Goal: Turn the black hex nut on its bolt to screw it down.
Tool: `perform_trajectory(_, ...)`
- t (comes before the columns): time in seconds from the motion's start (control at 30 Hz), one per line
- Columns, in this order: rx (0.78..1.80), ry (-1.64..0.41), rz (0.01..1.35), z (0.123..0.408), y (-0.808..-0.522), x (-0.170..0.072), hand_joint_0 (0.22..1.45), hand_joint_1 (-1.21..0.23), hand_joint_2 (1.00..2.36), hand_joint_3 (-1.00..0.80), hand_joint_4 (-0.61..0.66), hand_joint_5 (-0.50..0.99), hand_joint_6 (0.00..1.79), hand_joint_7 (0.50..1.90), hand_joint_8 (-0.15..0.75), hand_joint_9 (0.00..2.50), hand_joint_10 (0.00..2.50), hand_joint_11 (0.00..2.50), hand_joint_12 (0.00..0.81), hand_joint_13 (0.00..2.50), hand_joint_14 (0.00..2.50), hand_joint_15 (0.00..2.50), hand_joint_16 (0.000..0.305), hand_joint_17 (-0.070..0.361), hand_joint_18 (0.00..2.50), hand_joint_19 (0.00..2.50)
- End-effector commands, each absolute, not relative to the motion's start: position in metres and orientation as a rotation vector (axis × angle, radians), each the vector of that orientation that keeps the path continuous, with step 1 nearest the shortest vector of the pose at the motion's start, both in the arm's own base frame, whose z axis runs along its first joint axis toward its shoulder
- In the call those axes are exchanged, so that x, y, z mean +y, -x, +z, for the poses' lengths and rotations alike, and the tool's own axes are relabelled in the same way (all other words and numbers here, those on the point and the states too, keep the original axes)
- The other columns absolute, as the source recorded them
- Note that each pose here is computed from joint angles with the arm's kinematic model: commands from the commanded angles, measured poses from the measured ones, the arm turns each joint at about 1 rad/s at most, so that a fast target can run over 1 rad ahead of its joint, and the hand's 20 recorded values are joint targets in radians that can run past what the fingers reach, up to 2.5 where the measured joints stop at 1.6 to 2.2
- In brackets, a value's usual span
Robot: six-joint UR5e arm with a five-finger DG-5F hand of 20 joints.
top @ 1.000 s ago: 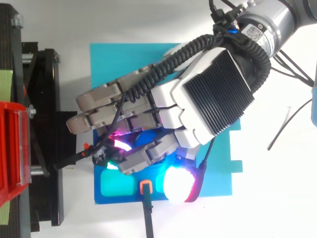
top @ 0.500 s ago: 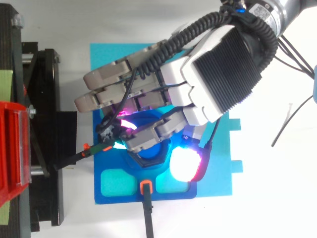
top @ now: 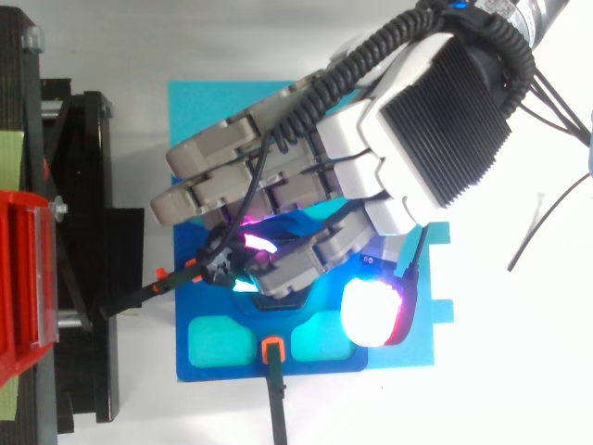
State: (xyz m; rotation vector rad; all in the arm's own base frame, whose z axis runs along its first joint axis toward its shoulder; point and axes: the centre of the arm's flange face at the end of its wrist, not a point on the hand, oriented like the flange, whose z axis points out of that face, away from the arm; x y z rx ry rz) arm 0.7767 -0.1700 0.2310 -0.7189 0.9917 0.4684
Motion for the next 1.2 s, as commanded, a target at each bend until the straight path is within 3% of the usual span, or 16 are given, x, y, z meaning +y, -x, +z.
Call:
perform_trajectory(0.0,0.964,0.73,0.47,0.238,-0.782,-0.161,0.51,-0.15,1.0,-0.5,0.19,-0.04,0.59,1.3,0.311,1.08,0.01,0.24,0.36,0.73,0.0,0.15,0.05,0.112,0.67,0.29)
perform_trajectory(0.37,0.927,0.749,0.481,0.251,-0.792,-0.135,0.51,-0.16,1.0,-0.5,0.21,-0.03,0.5,1.4,0.311,1.06,0.01,0.24,0.363,0.72,0.01,0.15,0.05,0.112,0.66,0.29)
perform_trajectory(0.63,0.95,0.729,0.456,0.243,-0.797,-0.111,0.51,-0.16,1.0,-0.5,0.2,-0.04,0.5,1.35,0.307,1.06,0.01,0.23,0.363,0.71,0.01,0.15,0.05,0.112,0.66,0.3)
perform_trajectory(1.17,1.113,0.606,0.457,0.226,-0.793,-0.115,0.51,-0.16,1.0,-0.5,0.2,-0.05,0.5,1.25,0.298,1.04,0.01,0.23,0.363,0.7,0.01,0.14,0.05,0.112,0.65,0.29)
